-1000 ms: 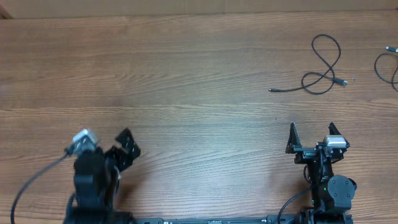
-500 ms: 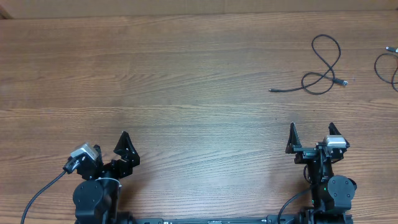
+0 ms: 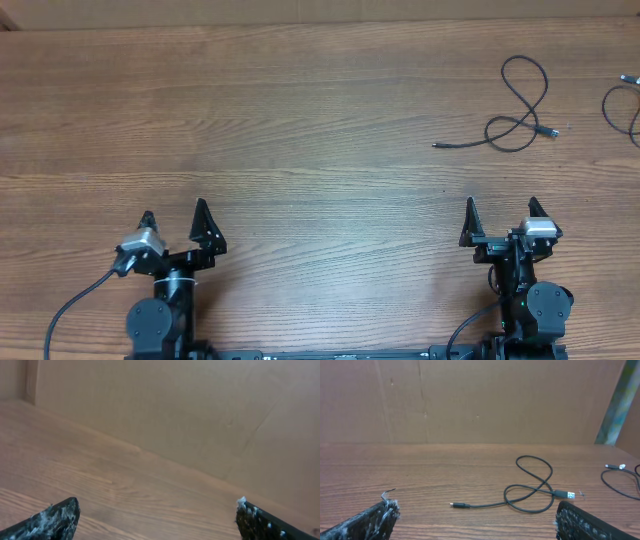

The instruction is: Untangle cables

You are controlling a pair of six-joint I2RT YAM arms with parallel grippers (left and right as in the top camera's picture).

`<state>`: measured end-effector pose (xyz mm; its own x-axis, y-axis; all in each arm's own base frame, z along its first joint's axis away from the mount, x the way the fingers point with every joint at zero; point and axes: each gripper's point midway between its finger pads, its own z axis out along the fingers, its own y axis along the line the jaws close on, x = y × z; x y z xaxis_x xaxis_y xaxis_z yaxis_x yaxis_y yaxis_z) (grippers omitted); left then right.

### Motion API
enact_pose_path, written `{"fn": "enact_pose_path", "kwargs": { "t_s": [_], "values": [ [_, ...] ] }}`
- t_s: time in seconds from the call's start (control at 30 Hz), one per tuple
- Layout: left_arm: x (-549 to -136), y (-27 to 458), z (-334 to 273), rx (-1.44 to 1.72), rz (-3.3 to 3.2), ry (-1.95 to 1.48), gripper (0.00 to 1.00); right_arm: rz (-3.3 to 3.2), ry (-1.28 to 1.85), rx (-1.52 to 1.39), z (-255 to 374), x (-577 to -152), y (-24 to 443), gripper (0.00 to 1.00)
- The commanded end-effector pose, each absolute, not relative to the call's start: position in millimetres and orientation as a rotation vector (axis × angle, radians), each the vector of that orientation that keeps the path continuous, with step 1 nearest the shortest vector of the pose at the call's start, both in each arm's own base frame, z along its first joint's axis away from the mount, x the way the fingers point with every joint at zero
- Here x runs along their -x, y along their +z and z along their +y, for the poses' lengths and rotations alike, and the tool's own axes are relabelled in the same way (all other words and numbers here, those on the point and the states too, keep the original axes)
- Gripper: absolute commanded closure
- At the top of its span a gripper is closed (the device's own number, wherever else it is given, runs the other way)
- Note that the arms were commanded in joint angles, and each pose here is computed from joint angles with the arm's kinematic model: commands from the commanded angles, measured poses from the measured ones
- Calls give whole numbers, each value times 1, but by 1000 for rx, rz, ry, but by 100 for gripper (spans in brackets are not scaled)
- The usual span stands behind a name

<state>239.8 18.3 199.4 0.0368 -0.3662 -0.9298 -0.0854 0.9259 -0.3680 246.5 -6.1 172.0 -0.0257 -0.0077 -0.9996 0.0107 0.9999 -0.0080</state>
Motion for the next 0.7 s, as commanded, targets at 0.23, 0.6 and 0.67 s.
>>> {"fn": "enact_pose_path", "kwargs": {
  "t_s": [0.23, 0.6, 0.67],
  "values": [
    [-246, 157, -3, 32, 1642, -87, 1, 1592, -22, -2, -6, -246, 170, 0],
    [-246, 157, -3, -16, 1643, -40, 1, 1592, -22, -2, -6, -246, 170, 0],
    [-246, 157, -3, -7, 1643, -47, 1, 1593, -22, -2, -7, -246, 170, 0]
  ]
}}
